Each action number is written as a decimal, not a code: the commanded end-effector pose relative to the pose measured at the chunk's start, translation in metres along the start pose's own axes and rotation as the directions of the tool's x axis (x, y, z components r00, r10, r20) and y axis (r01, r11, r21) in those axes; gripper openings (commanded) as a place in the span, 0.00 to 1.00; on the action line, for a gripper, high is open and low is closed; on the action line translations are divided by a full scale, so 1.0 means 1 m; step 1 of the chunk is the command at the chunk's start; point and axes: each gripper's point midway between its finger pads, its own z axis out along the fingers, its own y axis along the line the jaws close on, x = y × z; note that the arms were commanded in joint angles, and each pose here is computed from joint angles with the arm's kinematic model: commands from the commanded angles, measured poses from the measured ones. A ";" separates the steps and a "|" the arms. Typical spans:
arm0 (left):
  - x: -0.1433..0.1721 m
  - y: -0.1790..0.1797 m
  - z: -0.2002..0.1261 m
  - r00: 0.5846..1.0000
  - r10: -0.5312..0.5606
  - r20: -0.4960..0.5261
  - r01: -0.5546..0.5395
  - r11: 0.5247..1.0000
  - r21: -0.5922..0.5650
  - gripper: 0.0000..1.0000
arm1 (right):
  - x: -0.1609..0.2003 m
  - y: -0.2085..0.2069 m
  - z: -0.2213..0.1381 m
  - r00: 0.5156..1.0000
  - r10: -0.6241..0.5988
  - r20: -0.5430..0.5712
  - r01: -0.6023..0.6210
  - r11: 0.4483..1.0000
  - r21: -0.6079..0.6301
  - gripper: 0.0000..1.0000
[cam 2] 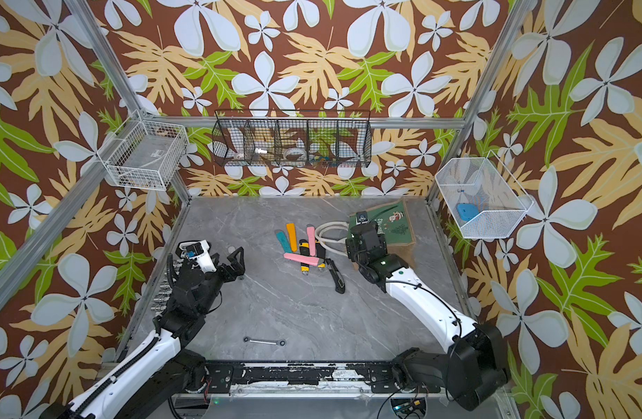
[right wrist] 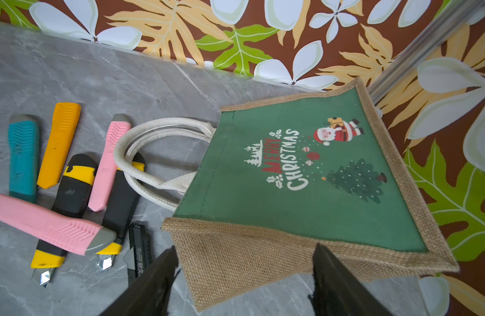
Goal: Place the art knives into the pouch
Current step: Pick up the pouch from the center of the board, then adjust the pouch.
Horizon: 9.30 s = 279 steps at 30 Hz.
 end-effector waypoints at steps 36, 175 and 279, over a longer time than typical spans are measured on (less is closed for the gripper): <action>0.046 0.003 -0.016 0.986 -0.081 -0.146 0.090 0.994 0.060 1.00 | 0.001 0.084 0.106 0.787 -0.530 -0.317 0.577 0.814 0.069 0.76; 0.140 -0.233 0.148 0.694 -0.212 -0.688 0.592 0.711 0.378 0.61 | -0.108 0.017 -0.073 0.971 0.125 0.203 -0.101 0.987 -0.123 0.00; 0.100 -0.314 0.122 0.766 0.088 -0.637 0.406 0.702 0.585 0.00 | -0.081 0.006 -0.031 0.996 -0.068 0.061 0.070 0.997 -0.037 0.06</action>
